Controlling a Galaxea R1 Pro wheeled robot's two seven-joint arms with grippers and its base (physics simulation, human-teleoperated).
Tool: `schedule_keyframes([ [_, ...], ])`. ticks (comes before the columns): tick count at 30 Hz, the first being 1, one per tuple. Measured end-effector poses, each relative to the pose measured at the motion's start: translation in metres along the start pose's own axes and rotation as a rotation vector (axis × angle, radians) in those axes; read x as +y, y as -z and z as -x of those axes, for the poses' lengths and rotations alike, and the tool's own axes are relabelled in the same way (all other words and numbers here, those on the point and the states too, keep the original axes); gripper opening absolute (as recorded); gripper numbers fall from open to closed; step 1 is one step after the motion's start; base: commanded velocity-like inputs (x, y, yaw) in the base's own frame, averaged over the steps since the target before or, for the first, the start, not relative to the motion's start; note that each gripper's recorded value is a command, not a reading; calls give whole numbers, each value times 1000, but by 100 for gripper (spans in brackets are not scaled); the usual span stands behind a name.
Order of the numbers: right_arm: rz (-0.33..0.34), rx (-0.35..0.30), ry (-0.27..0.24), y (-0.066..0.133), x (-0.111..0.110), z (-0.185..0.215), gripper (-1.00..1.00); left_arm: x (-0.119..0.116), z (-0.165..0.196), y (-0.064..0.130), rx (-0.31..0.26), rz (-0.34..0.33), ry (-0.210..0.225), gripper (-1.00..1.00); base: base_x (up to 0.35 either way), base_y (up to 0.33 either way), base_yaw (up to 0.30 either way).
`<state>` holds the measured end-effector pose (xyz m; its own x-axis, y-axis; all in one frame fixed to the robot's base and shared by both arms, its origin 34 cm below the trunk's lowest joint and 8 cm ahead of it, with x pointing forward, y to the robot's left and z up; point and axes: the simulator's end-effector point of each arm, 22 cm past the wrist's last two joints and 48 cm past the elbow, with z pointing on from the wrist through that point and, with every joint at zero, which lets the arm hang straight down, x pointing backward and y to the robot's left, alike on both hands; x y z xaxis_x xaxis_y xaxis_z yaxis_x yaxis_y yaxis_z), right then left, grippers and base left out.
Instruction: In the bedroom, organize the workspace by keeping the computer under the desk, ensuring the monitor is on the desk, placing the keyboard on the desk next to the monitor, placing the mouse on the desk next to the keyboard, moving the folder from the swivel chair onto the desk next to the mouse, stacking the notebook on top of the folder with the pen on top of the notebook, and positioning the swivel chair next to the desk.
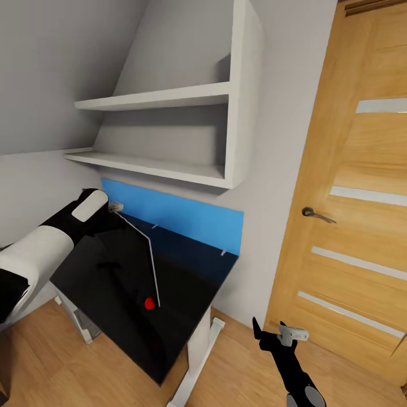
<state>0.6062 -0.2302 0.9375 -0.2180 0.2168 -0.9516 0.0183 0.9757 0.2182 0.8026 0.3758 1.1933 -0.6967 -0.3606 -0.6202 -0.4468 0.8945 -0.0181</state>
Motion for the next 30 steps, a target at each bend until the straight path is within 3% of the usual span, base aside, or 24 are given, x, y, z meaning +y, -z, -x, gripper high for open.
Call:
schedule_keyframes([
  [12, 0, 0, 0, 0, 0, 0, 100, 1, -1, -1, 3, 2, 6, 100, 80, -3, 0],
  [21, 2, 2, -3, -1, 2, -1, 100, 1, 0, -2, 3, 2, 7, 100, -242, 0, 1],
  [30, 25, 40, -4, 2, 18, -20, 100, 3, -1, -2, 5, 3, 11, 100, -45, 0, 149],
])
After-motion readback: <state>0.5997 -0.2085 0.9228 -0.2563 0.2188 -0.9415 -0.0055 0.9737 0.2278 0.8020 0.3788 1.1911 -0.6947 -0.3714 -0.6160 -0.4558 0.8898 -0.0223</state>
